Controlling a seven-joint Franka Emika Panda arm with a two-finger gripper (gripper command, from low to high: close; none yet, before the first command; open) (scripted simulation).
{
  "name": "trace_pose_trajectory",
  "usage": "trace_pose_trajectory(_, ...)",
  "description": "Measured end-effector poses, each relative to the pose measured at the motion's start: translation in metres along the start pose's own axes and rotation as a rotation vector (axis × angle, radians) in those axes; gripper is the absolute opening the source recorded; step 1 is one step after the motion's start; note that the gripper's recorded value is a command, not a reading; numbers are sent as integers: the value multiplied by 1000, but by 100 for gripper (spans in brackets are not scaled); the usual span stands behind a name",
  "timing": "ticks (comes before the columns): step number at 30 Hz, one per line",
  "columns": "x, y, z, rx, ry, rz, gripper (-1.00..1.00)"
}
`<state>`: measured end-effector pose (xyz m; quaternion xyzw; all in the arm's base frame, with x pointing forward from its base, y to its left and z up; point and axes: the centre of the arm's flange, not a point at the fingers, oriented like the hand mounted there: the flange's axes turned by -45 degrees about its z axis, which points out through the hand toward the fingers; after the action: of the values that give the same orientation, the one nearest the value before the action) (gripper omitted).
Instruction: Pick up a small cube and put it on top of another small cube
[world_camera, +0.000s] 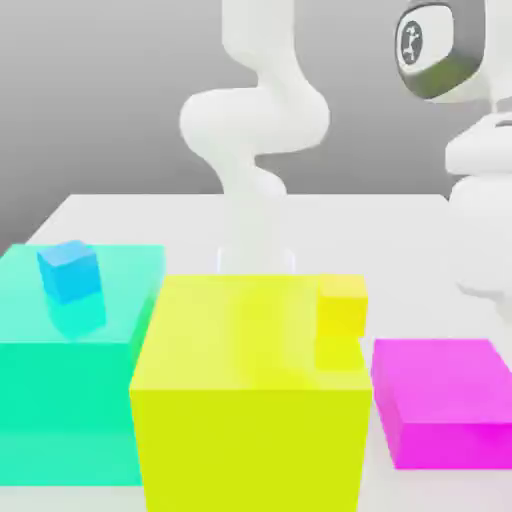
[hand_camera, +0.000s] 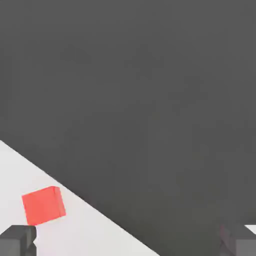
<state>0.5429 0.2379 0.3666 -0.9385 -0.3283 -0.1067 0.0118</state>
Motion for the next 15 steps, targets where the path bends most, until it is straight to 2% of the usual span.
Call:
trace_pose_trajectory(9, -5, -83, 159, 68, -184, -224, 0)
trace_pose_trajectory(13, -18, -94, 224, 74, -201, -246, 0)
trace_pose_trajectory(14, -20, -95, 233, 74, -202, -246, -100)
trace_pose_trajectory(15, -20, -95, 233, 74, -202, -246, -100)
